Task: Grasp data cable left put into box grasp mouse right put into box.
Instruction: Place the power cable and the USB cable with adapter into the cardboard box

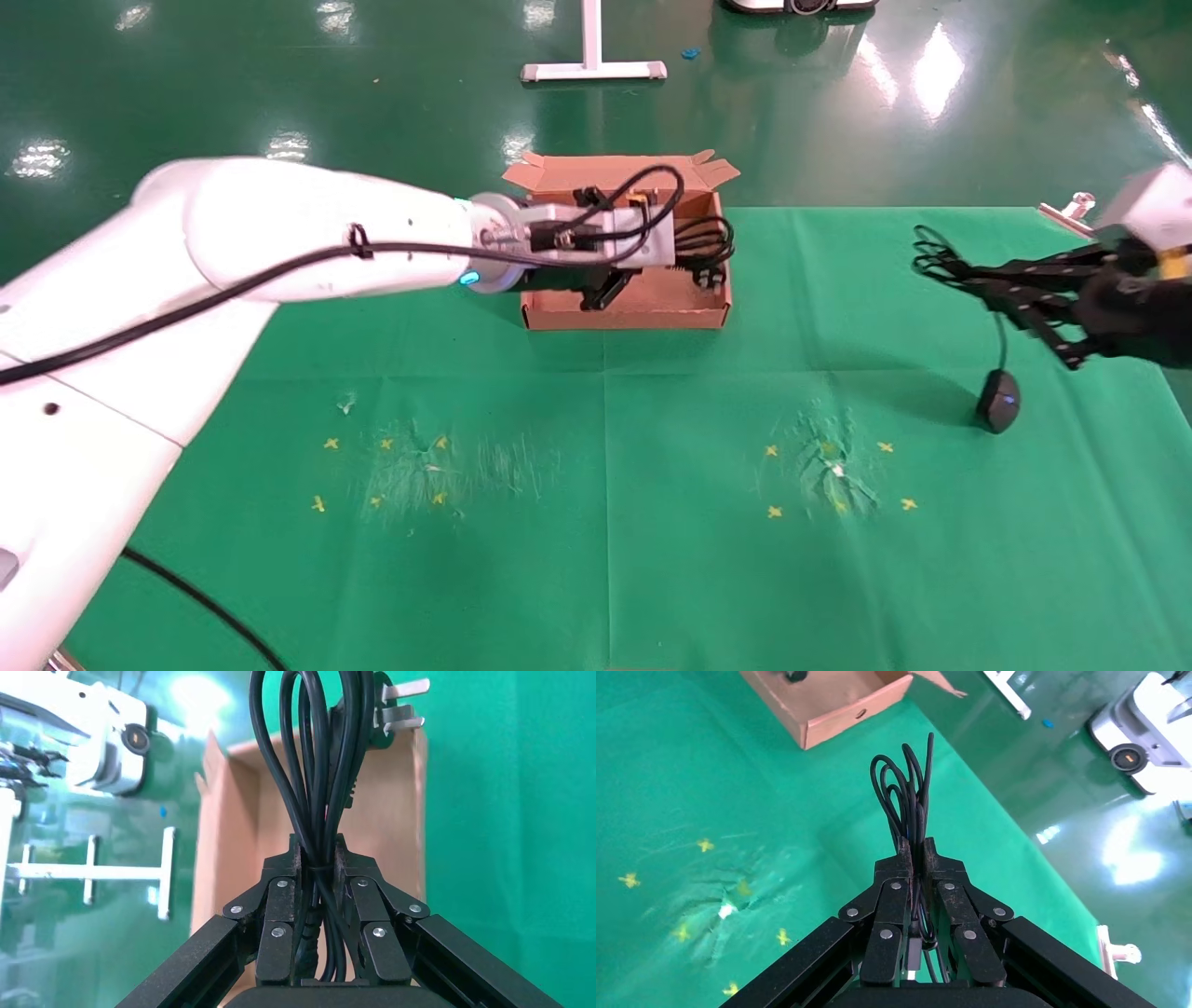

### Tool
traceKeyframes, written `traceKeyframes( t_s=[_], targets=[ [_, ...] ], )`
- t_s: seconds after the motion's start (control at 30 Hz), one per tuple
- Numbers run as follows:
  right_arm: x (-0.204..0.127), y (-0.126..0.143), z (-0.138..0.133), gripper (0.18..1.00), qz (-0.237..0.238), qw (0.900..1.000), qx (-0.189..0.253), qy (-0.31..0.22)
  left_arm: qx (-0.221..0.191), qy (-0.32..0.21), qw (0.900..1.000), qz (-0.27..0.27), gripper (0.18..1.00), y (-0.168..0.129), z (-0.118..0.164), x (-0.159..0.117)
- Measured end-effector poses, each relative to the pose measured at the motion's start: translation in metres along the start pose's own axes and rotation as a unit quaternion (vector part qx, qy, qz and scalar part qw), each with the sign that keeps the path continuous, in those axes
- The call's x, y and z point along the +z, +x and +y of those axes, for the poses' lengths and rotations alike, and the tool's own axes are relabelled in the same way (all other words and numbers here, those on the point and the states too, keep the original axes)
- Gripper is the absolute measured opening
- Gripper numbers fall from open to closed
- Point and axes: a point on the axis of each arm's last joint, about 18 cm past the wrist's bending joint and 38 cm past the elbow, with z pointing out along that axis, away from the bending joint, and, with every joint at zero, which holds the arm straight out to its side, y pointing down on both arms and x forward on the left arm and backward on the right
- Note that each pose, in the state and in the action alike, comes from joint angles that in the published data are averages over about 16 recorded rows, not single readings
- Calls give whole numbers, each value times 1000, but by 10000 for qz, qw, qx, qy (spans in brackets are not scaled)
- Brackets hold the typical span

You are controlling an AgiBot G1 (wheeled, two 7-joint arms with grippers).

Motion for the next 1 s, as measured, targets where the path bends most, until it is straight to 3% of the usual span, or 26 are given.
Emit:
traceKeyframes(
  t_s=[0.33,0.53,0.7,1.0],
  targets=[
    [-20,16,-12,204,298,9991,-4,288,-42,-91,9999,-60,294,-3,4,8],
    [-18,24,-35,203,427,9969,-105,649,-303,-241,9992,-124,349,-13,24,-3],
    [-7,26,-59,203,432,9943,-247,943,-648,-486,9964,-246,428,-24,64,-31],
    [35,16,-106,203,175,9890,-597,1339,-1232,-996,9863,-457,620,-23,138,-106]
  ],
)
